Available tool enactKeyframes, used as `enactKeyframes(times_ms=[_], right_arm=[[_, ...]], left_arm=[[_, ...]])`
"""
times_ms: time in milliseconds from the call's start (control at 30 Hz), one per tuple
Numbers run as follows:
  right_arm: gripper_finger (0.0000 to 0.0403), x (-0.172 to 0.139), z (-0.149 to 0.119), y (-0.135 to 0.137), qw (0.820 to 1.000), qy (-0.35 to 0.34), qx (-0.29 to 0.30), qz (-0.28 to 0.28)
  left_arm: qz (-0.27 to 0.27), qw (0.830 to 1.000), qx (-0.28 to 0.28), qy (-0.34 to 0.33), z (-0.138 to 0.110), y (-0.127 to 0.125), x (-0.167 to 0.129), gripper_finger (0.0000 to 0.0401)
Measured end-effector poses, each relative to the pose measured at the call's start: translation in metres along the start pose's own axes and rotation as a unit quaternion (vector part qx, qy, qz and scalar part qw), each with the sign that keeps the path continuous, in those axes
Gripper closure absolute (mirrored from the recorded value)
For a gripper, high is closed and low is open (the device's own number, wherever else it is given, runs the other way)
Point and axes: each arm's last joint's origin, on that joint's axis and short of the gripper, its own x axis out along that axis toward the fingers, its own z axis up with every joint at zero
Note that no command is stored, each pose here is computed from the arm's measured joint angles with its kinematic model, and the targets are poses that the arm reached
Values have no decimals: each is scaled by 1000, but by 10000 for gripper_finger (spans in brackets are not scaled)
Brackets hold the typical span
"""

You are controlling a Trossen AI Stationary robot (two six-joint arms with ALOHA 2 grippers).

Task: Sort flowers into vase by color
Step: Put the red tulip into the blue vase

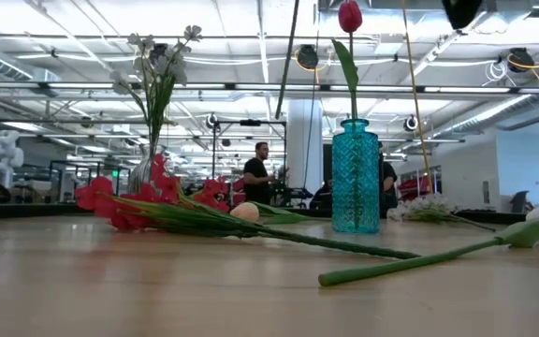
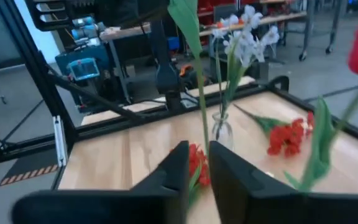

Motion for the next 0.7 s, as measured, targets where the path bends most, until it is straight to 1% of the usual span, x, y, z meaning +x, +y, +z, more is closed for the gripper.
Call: enactKeyframes(times_ms=[100, 200, 333, 467, 600, 700], right_arm=[[306, 14, 2, 0, 1000, -7, -18, -3], [270, 27, 6, 0, 999, -9, -32, -21], [239, 43, 12, 4, 998, -9, -56, -40], [226, 58, 17, 11, 995, -7, -85, -46], [225, 70, 24, 19, 995, 3, -103, -9], [231, 75, 28, 24, 994, 5, -105, -9]], left_arm=[[-8, 1000, -2, 4, 0, 5, 4, 401], [-18, 1000, -6, 1, 2, 6, 6, 401], [-39, 999, -7, 3, 0, 3, 7, 401], [-38, 999, -3, 11, -6, 1, 11, 401], [-38, 999, -1, 13, -9, -1, 14, 401], [-40, 999, -5, 8, -9, -3, 14, 401]])
